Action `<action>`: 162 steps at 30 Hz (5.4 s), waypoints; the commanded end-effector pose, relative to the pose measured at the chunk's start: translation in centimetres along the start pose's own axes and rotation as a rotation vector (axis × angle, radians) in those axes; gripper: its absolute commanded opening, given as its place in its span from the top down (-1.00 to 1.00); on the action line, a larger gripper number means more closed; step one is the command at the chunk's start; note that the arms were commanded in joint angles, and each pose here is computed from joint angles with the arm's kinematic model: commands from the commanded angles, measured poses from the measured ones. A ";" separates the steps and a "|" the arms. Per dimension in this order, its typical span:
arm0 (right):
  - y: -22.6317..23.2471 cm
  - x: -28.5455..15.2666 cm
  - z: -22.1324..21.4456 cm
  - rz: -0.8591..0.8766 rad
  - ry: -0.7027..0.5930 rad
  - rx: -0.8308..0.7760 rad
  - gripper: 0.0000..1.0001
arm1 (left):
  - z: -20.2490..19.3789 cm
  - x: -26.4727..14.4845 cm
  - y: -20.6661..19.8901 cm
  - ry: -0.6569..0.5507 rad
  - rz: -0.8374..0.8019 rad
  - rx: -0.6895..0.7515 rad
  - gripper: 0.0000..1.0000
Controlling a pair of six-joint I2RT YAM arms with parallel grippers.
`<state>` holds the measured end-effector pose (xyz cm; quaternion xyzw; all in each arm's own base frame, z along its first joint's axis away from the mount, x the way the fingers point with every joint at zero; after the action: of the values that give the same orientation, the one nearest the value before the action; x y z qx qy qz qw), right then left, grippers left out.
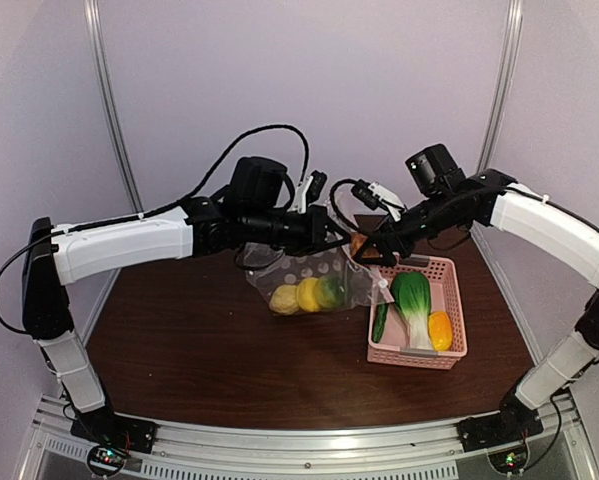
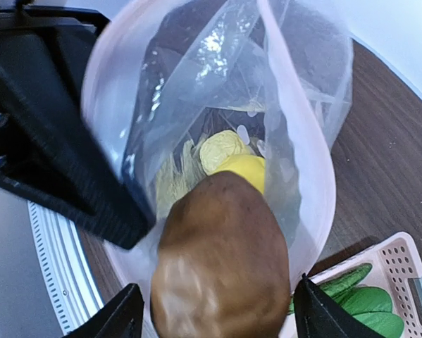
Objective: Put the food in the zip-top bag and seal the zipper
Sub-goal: Adjust the fake vegetable in the zipper food storage bag, then pick up the fake vegetable from the bin.
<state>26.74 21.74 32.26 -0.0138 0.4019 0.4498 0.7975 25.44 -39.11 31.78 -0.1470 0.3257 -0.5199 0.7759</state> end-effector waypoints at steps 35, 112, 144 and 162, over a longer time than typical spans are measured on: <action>0.5 -2.9 -1.4 -0.072 0.058 -0.086 -0.33 | 1.3 -1.6 -1.6 -0.053 -0.087 0.040 1.00; -14.5 11.4 -10.3 -0.295 0.293 0.621 -0.10 | 2.6 -9.0 2.4 0.042 0.308 0.148 1.00; -9.9 -0.5 -2.9 -0.086 -0.190 0.544 0.89 | 3.1 -7.1 2.3 0.031 0.213 0.120 1.00; 0.0 -10.2 5.1 0.213 -0.691 0.054 1.00 | 3.4 -3.8 2.4 0.052 0.084 0.037 1.00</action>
<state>27.35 14.94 40.34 0.2050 0.1598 0.4596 0.8492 28.12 -33.93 32.54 -0.0818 0.3692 -0.4748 0.7947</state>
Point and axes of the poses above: each gripper's point midway between its finger pads, its own x axis out along the fingers, its own y axis along the line the jaws close on, z = x × y, the point moved 9 cm from there along -x, back along the fingers, and after that the axes turned 12 degrees about x, right-handed, at the moved point
